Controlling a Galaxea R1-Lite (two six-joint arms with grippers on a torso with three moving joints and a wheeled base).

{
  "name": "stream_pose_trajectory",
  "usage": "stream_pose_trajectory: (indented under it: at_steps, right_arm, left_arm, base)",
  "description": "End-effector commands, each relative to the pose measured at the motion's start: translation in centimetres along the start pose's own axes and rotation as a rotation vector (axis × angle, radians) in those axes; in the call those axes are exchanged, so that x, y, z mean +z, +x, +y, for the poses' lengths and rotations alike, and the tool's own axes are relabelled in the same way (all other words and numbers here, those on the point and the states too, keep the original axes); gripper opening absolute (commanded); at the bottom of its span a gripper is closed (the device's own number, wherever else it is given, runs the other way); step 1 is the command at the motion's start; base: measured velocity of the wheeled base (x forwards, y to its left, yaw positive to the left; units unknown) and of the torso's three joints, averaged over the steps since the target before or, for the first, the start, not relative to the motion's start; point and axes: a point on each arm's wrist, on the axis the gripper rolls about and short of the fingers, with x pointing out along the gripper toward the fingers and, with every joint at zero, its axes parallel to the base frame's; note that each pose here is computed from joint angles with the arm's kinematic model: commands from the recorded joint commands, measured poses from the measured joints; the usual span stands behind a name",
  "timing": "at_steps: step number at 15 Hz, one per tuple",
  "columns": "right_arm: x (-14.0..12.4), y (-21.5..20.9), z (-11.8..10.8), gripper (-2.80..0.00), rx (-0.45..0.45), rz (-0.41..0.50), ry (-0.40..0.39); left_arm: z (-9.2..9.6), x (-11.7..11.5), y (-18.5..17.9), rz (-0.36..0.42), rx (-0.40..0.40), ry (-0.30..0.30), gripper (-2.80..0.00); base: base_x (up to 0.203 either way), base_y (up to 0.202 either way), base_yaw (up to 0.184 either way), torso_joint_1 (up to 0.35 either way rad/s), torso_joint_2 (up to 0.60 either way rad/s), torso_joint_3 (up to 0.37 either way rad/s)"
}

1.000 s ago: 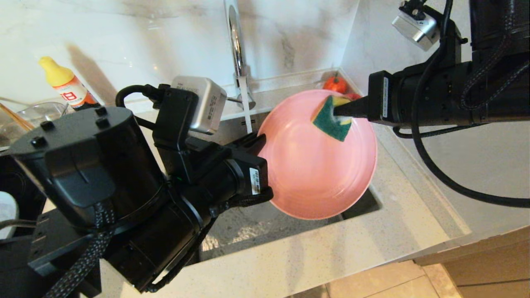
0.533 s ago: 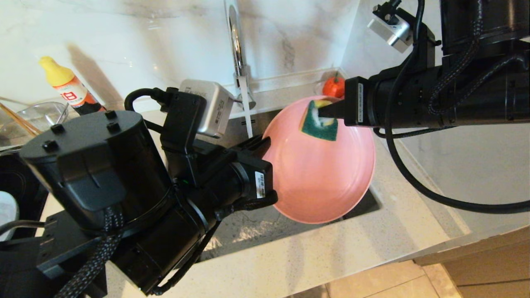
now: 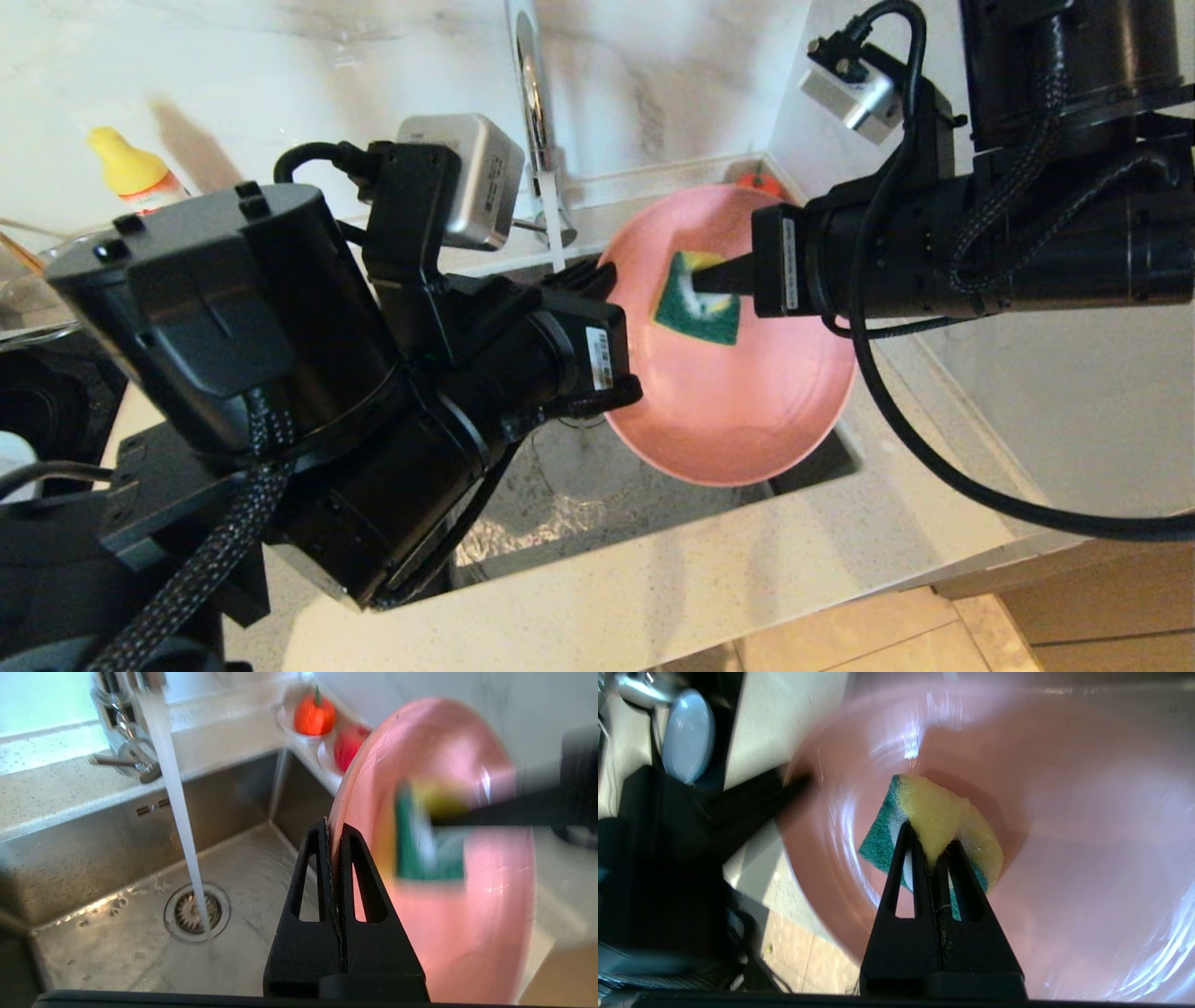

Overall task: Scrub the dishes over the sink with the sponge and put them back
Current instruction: Wipe the plate

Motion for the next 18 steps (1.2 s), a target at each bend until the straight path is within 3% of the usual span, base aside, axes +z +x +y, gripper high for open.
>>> stream_pose_trajectory:
  at_steps: [1, 6, 14, 18]
  right_arm:
    - [-1.0, 0.3, -0.2, -2.8, -0.007, 0.034, 0.004]
    - [-2.0, -0.6, -0.7, -2.8, -0.023, 0.061, 0.012]
    - [-1.0, -3.1, -2.7, -2.8, -0.09, -0.002, 0.034]
    - [0.1, -3.0, -2.4, -2.8, -0.08, -0.039, 0.028]
  left_arm:
    - [0.0, 0.5, 0.5, -0.021, 0.021, -0.026, -2.8]
    - [0.8, 1.2, 0.4, -0.037, 0.043, -0.031, -2.8]
    - [1.1, -0.1, -0.6, 0.012, 0.035, 0.002, -2.8]
    - [1.0, -1.7, -1.4, 0.062, 0.012, 0.034, -2.8]
  base:
    - [0.0, 0.0, 0.0, 0.0, 0.0, 0.0]
    - [0.0, 0.0, 0.0, 0.0, 0.0, 0.0]
    - [0.0, 0.0, 0.0, 0.0, 0.0, 0.0]
    - [0.0, 0.0, 0.0, 0.0, 0.0, 0.0]
